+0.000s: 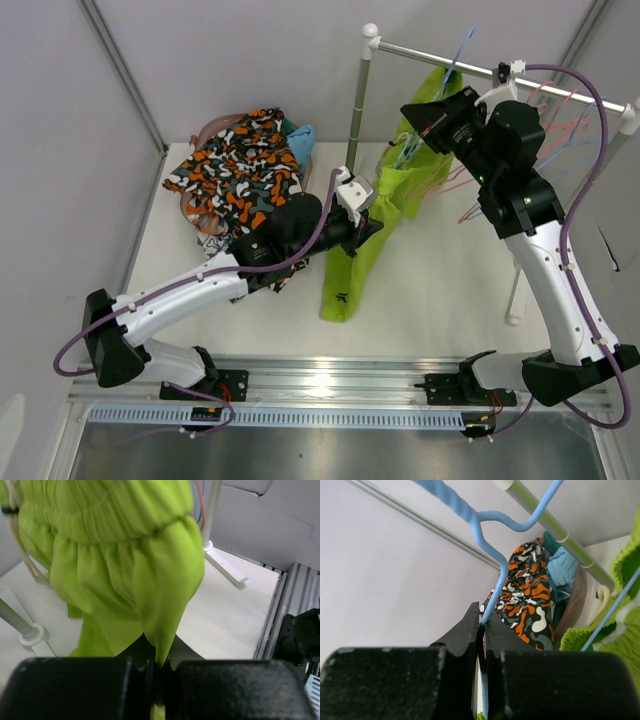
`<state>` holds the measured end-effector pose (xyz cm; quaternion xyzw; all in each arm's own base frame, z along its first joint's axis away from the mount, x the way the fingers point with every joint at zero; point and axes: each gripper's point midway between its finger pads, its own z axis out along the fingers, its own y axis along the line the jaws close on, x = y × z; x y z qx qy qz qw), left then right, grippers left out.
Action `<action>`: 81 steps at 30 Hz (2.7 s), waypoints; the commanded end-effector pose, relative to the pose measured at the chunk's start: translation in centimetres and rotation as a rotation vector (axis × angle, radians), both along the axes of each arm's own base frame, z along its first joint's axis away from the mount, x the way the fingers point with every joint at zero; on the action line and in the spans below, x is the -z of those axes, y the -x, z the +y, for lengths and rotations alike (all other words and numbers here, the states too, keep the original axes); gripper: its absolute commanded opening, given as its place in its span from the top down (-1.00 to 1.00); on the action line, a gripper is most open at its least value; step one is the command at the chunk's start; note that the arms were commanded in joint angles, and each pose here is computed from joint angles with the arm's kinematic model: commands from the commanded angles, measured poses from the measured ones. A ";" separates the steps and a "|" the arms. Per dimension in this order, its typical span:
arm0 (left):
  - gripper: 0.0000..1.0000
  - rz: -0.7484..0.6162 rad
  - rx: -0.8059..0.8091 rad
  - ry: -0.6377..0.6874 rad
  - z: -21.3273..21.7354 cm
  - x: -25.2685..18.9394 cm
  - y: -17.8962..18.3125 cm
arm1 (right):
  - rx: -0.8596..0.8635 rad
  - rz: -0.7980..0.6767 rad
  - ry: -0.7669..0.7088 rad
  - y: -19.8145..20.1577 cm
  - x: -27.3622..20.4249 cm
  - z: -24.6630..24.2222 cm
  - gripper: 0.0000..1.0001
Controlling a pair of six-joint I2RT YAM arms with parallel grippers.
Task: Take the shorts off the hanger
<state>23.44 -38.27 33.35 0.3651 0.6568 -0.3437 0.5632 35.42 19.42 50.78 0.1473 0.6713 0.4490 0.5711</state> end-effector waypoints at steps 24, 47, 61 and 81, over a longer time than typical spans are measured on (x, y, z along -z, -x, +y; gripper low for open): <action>1.00 0.039 -0.244 -0.027 2.2 4.1 5.2 | -0.028 -0.014 -0.204 0.0 -4.3 -5.1 1.00; 1.00 0.099 -0.601 0.039 12.1 -2.5 -4.6 | -0.156 -0.037 -0.266 5.3 -7.5 -0.4 1.00; 1.00 -0.158 -0.805 0.049 22.8 -17.8 -6.4 | 0.015 0.016 -0.154 -3.3 -3.3 -3.0 1.00; 1.00 0.078 -1.088 0.166 34.2 -11.1 -34.2 | -0.019 0.164 -0.143 -3.2 4.7 -2.8 1.00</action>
